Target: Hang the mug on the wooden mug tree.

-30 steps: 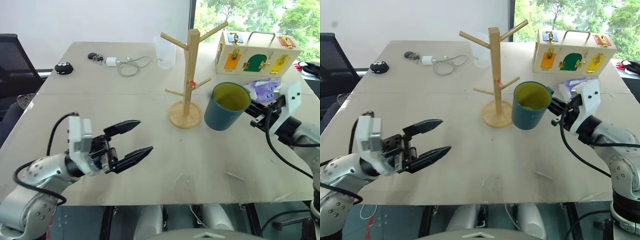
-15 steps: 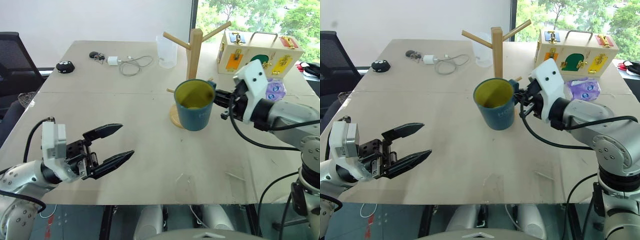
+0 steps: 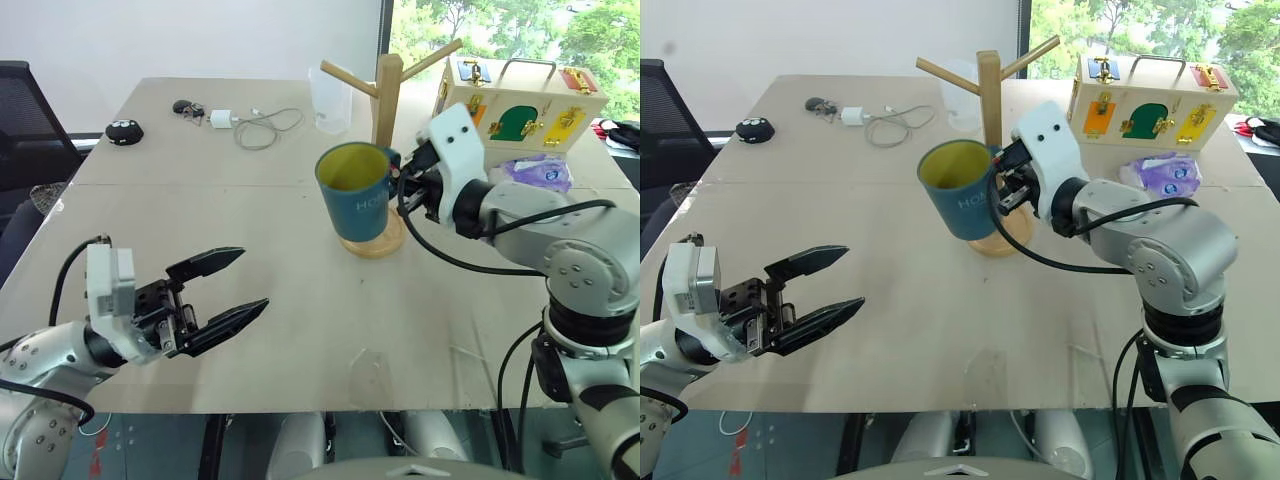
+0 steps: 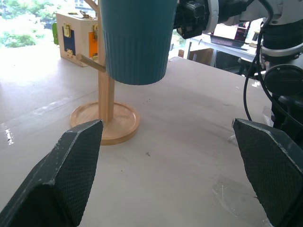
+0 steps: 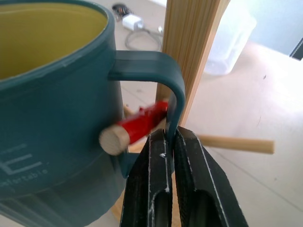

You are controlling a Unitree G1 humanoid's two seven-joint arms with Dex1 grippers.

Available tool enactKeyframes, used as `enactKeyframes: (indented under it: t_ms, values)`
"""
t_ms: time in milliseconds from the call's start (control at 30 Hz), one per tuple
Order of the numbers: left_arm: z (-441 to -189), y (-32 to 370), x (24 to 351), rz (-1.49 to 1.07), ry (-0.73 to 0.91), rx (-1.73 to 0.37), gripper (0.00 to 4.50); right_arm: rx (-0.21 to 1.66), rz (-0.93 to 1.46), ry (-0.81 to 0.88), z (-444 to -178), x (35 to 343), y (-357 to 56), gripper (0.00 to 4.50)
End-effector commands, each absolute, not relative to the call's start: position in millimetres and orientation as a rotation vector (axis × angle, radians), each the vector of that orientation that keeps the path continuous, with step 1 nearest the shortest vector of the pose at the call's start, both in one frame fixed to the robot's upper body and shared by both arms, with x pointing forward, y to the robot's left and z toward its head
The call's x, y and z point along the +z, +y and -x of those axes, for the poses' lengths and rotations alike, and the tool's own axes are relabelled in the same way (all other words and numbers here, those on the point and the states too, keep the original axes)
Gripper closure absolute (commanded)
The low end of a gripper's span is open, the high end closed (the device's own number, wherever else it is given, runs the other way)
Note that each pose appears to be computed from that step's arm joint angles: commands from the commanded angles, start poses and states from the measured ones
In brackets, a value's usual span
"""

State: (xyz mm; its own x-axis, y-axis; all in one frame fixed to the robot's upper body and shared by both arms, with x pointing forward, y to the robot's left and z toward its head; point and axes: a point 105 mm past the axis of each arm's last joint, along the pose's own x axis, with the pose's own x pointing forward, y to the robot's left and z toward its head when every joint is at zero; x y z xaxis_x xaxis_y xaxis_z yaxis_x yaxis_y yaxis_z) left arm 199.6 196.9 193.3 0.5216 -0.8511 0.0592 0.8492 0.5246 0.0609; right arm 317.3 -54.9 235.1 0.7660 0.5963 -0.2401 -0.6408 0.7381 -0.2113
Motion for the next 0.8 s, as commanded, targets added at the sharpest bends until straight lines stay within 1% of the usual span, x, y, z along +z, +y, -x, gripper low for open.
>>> enactKeyframes:
  t_ms: [33, 67, 100, 133, 167, 200, 267, 333, 433, 567, 733, 800]
  values:
    - [-196.6, 192.1, 201.7, -0.04, -0.137, -1.018, 0.0, 0.669, 0.358, 0.113, -315.8, 243.9, -65.9, 4.44]
    - [-196.4, 191.2, 203.6, -0.031, -0.146, -1.014, 0.0, 0.669, 0.369, 0.11, -313.9, 243.5, -72.1, 3.87]
    - [-196.3, 190.2, 205.5, -0.016, -0.152, -1.011, 0.0, 0.691, 0.37, 0.105, -309.5, 243.7, -76.6, 3.55]
    - [-196.2, 189.6, 206.9, -0.005, -0.156, -1.008, 0.0, 0.721, 0.369, 0.103, -304.5, 243.3, -79.3, 3.04]
    - [-196.4, 189.3, 208.3, 0.005, -0.16, -1.004, 0.0, 0.772, 0.366, 0.099, -296.5, 242.8, -80.8, 2.66]
    - [-196.4, 189.1, 209.1, 0.01, -0.163, -1.001, 0.0, 0.808, 0.365, 0.097, -290.9, 242.2, -81.6, 2.06]
    - [-197.0, 190.0, 210.9, 0.023, -0.172, -0.988, 0.0, 0.896, 0.302, 0.061, -275.1, 245.4, -87.2, 1.13]
    - [-197.0, 190.6, 211.2, 0.028, -0.171, -0.983, 0.0, 0.931, 0.309, 0.042, -264.0, 242.9, -99.8, 1.13]
    - [-197.4, 192.0, 207.1, 0.042, -0.14, -0.971, 0.0, 0.972, 0.27, 0.074, -253.0, 232.2, -116.0, 1.13]
    - [-198.5, 199.2, 189.0, 0.03, -0.066, -0.917, 0.0, 0.939, 0.219, 0.099, -245.8, 207.7, -150.1, 1.13]
    - [-199.9, 225.8, 162.3, 0.006, 0.053, -0.783, 0.0, 0.826, 0.273, 0.124, -235.5, 178.0, -201.8, 1.13]
    - [-199.6, 231.4, 146.0, -0.019, 0.14, -0.749, 0.0, 0.745, 0.277, 0.165, -230.8, 161.4, -230.0, 1.13]
